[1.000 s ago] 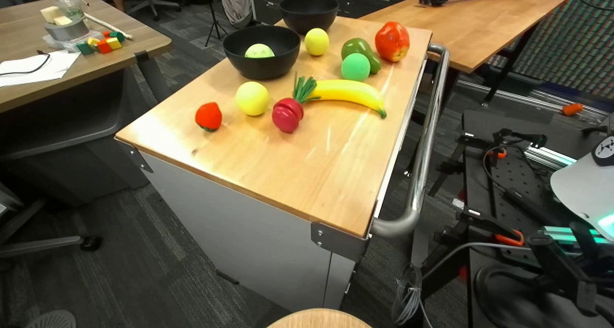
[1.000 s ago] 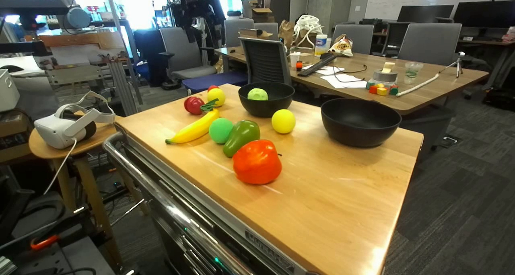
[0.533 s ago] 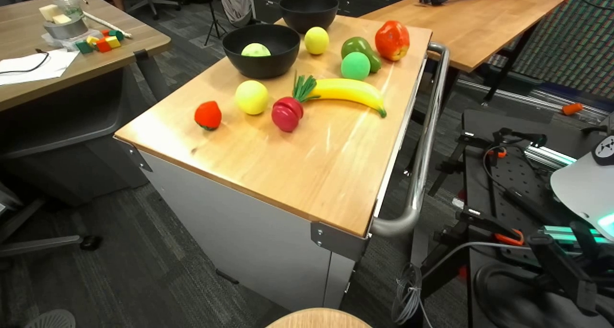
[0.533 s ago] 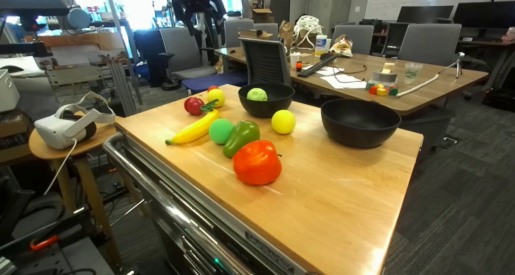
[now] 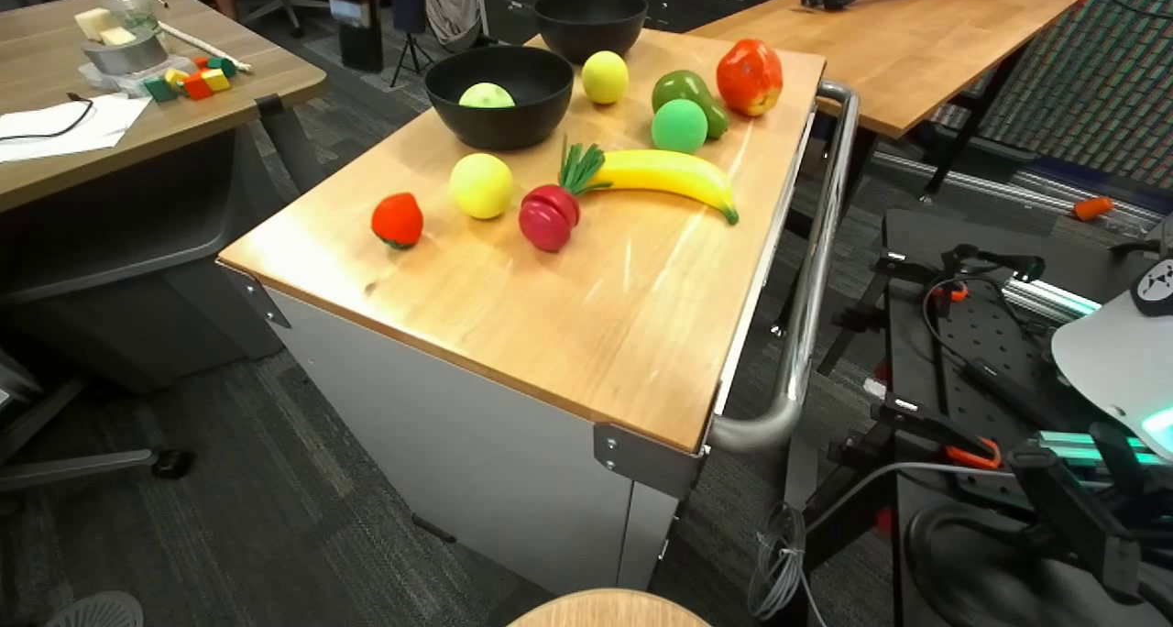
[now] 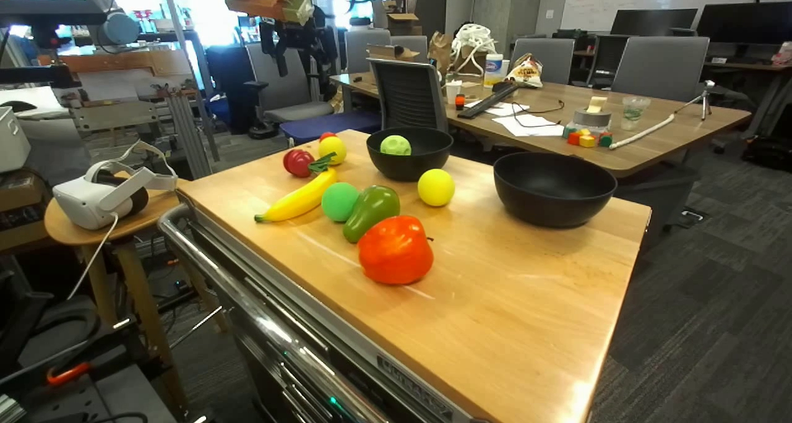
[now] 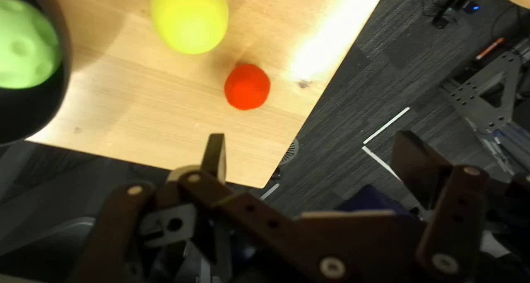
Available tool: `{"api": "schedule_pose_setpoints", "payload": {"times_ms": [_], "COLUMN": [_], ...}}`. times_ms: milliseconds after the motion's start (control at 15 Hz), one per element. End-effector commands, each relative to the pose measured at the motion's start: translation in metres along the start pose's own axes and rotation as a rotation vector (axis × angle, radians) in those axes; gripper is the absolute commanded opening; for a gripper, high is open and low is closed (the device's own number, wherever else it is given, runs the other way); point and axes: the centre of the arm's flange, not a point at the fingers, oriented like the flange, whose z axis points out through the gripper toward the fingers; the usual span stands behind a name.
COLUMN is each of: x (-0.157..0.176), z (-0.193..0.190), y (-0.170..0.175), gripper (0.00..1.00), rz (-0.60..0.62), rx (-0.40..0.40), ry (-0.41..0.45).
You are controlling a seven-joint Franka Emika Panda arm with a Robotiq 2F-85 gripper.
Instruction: Place the fruits and vegetables inside the two black bowls
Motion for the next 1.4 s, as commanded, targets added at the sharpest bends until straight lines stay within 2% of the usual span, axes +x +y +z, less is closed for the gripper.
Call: {"api": "schedule_pose_setpoints", "payload": {"times_ms": [0,333,733,1133,1333], "x": [0.020,0.021,0.014,0.014,0.015], "z": [0.037,0.085,0.117,0.132,0.135], "y": [0.008,0.004,-0.015,-0.017,-0.010], "gripper": [1.00,1.00,1.00,1.00,0.93], "rz": [-0.001,-0.017,-0.061,-0.034,-0.014], "rx": [0.061,-0.010,-0.118,-0.186,-0.244], "ry": [-0.030,-0.099,-0.152,-0.147,-0.120]}}
